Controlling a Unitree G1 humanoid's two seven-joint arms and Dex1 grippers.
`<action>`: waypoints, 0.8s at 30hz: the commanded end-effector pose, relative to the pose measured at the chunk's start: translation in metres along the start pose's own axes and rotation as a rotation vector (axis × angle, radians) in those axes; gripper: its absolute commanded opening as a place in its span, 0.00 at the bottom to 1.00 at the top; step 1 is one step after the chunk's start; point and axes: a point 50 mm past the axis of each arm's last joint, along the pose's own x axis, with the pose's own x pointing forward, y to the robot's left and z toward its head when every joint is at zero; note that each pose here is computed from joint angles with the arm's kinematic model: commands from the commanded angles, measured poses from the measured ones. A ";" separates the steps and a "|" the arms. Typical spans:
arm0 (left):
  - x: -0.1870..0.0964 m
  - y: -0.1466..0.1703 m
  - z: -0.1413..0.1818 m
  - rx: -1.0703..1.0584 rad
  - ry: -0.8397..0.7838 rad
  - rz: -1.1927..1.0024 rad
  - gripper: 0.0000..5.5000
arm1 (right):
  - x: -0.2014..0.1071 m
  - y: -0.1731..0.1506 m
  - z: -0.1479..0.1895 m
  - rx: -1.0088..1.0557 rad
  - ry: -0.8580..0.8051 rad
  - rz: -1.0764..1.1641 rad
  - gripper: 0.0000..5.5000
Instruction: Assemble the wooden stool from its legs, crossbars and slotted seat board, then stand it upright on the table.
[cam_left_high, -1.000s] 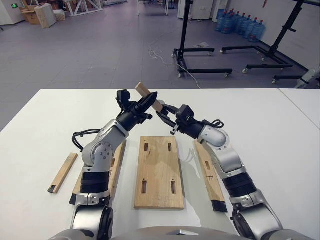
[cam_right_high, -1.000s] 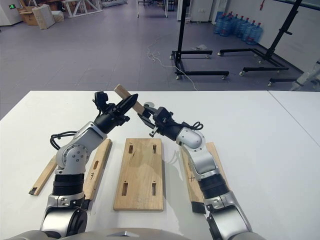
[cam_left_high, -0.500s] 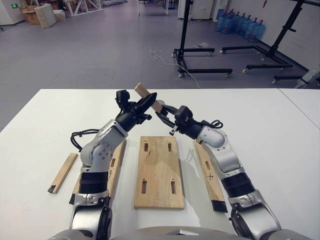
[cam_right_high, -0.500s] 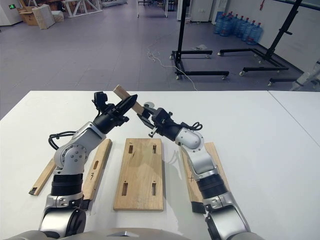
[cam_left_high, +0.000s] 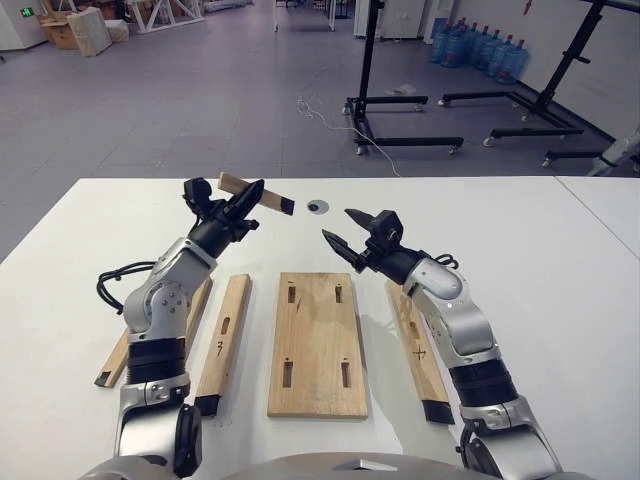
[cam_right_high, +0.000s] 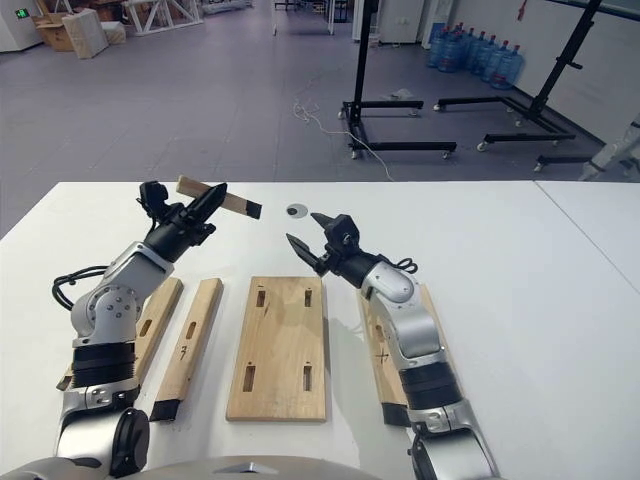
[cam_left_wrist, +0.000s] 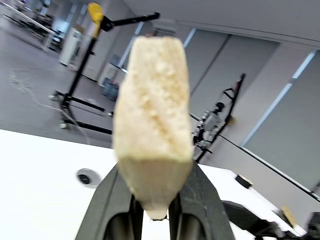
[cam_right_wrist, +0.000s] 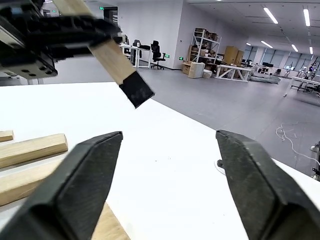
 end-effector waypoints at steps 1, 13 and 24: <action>0.003 0.001 0.007 0.060 0.009 0.009 0.07 | -0.001 -0.010 0.003 -0.020 0.007 -0.047 0.77; -0.119 0.001 0.034 0.332 0.281 0.377 0.07 | -0.015 -0.037 0.002 0.028 -0.011 -0.419 0.78; -0.133 -0.017 0.022 0.351 0.453 0.417 0.07 | -0.025 -0.059 0.015 0.004 -0.116 -0.736 0.78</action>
